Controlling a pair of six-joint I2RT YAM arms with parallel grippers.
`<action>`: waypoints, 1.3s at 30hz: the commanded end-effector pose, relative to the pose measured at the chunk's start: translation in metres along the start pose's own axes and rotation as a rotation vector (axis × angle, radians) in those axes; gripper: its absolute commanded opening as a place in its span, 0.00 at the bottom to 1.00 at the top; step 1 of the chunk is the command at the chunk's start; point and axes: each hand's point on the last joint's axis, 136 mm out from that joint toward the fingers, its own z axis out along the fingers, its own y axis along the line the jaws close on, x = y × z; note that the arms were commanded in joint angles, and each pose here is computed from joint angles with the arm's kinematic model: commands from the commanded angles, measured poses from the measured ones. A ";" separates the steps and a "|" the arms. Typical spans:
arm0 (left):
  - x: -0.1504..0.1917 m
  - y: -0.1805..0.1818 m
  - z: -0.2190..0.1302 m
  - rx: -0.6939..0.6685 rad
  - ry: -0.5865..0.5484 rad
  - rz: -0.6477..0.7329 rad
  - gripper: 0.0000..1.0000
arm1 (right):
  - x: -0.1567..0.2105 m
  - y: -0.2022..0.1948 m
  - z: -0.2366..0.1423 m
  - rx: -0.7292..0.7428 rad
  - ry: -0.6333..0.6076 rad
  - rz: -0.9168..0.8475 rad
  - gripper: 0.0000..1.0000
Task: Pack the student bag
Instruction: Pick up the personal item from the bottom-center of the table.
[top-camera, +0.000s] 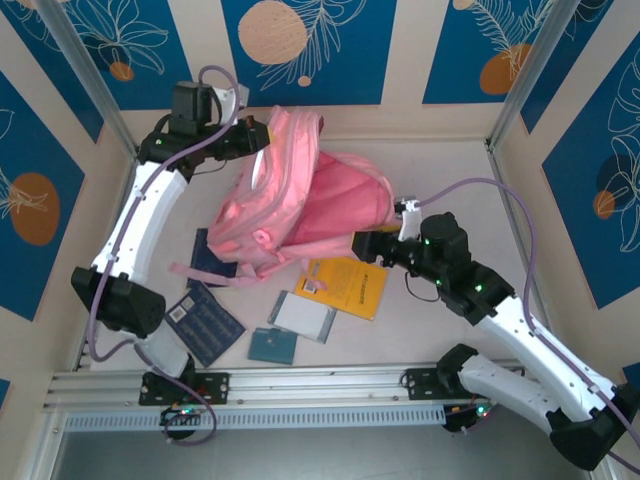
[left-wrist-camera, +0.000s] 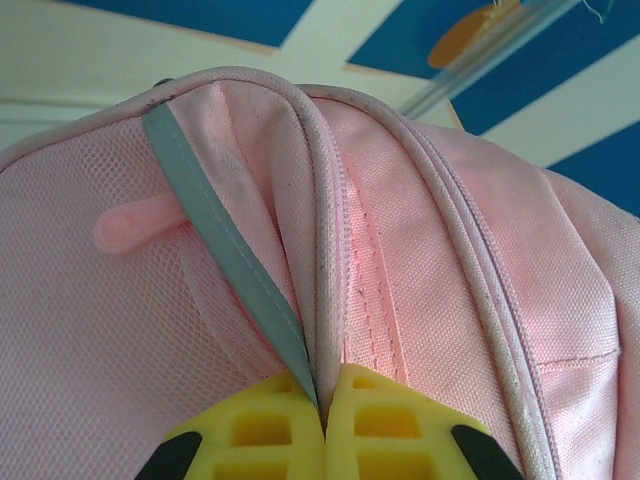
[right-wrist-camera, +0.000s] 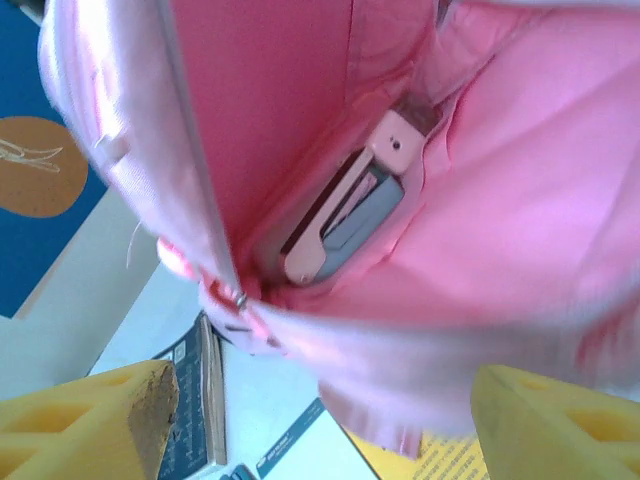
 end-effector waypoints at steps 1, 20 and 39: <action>-0.079 -0.054 -0.049 0.102 -0.281 0.239 0.00 | 0.023 0.008 -0.001 -0.057 0.090 -0.079 0.77; 0.067 -0.023 0.056 0.240 0.110 0.023 0.00 | 0.176 0.091 0.069 -0.314 0.550 -0.653 0.77; 0.129 0.015 0.067 0.191 0.173 -0.008 0.00 | 0.299 0.110 0.116 -0.366 1.052 -0.606 0.27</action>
